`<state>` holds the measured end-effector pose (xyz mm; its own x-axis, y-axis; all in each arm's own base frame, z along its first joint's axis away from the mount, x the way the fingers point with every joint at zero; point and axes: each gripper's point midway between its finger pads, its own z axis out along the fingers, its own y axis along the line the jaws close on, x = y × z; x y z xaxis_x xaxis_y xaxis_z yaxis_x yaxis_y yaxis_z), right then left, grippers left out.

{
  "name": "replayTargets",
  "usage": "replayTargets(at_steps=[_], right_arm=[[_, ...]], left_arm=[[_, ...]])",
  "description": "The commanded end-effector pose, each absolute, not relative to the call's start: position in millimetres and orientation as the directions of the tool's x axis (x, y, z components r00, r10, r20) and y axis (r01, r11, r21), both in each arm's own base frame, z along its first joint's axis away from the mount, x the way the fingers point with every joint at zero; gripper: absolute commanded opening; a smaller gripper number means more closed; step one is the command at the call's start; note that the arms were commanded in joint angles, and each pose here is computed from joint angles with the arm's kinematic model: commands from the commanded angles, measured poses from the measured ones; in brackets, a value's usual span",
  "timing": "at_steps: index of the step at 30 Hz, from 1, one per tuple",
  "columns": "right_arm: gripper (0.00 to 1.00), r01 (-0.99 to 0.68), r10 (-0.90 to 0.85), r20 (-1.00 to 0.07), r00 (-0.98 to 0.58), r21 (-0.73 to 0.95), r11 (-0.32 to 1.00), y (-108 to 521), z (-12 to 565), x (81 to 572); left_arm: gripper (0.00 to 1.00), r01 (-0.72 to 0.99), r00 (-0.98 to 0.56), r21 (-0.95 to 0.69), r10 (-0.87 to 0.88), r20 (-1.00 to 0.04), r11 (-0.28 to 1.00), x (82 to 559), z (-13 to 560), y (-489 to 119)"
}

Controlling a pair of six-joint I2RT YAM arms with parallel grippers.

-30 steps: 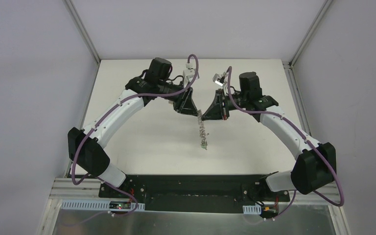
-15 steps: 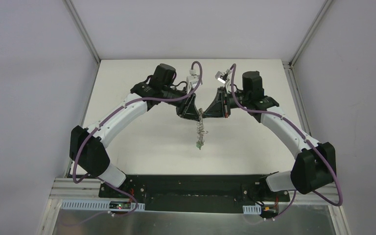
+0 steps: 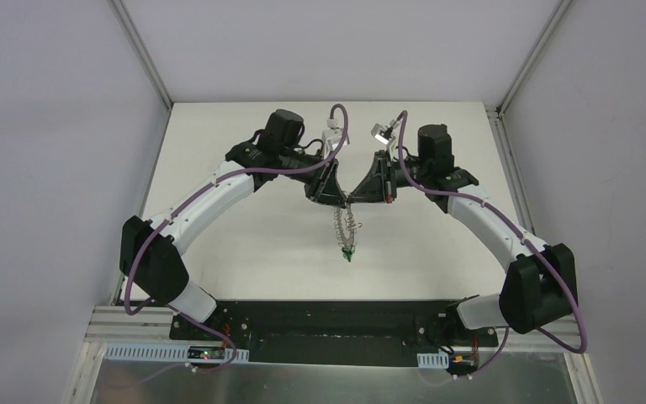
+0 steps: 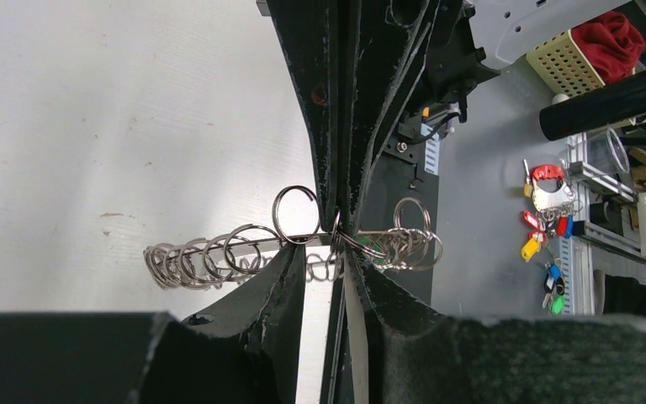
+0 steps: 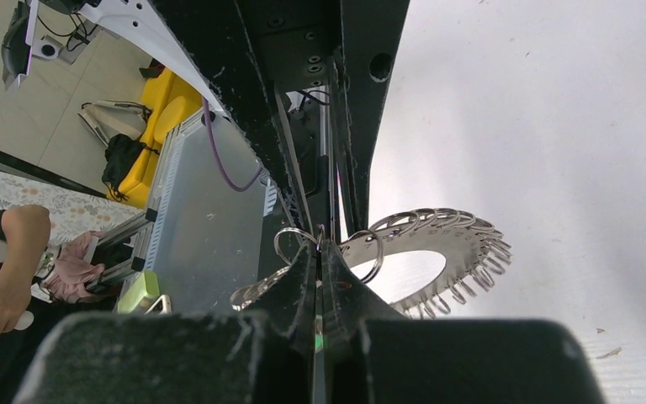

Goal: Put the keys on the keyring

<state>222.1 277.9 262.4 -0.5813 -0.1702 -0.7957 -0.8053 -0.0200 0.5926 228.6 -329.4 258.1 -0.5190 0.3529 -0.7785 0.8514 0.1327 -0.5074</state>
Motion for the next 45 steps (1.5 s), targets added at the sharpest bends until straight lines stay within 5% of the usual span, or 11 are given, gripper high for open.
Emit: replayTargets(at_steps=[1, 25, 38, 45], right_arm=[[0.0, -0.841, -0.144, -0.839, -0.524, 0.537, -0.071, 278, 280, 219], [0.0, -0.807, -0.144, -0.809, -0.57, 0.584, -0.088, 281, 269, 221], [0.27, -0.816, -0.138, -0.818, -0.558, 0.571, -0.084, 278, 271, 220], [0.32, -0.821, -0.133, -0.821, -0.555, 0.566, -0.067, 278, 269, 223]], left_arm=[[0.24, 0.875, -0.476, -0.48, 0.307, -0.824, 0.069, 225, 286, -339], [0.0, 0.824, -0.546, -0.567, 0.26, -0.796, -0.003, 224, 303, -352], [0.0, 0.903, -0.417, -0.42, 0.408, -0.812, 0.088, 219, 277, -323], [0.0, 0.914, -0.394, -0.394, 0.441, -0.806, 0.095, 217, 274, -317]])
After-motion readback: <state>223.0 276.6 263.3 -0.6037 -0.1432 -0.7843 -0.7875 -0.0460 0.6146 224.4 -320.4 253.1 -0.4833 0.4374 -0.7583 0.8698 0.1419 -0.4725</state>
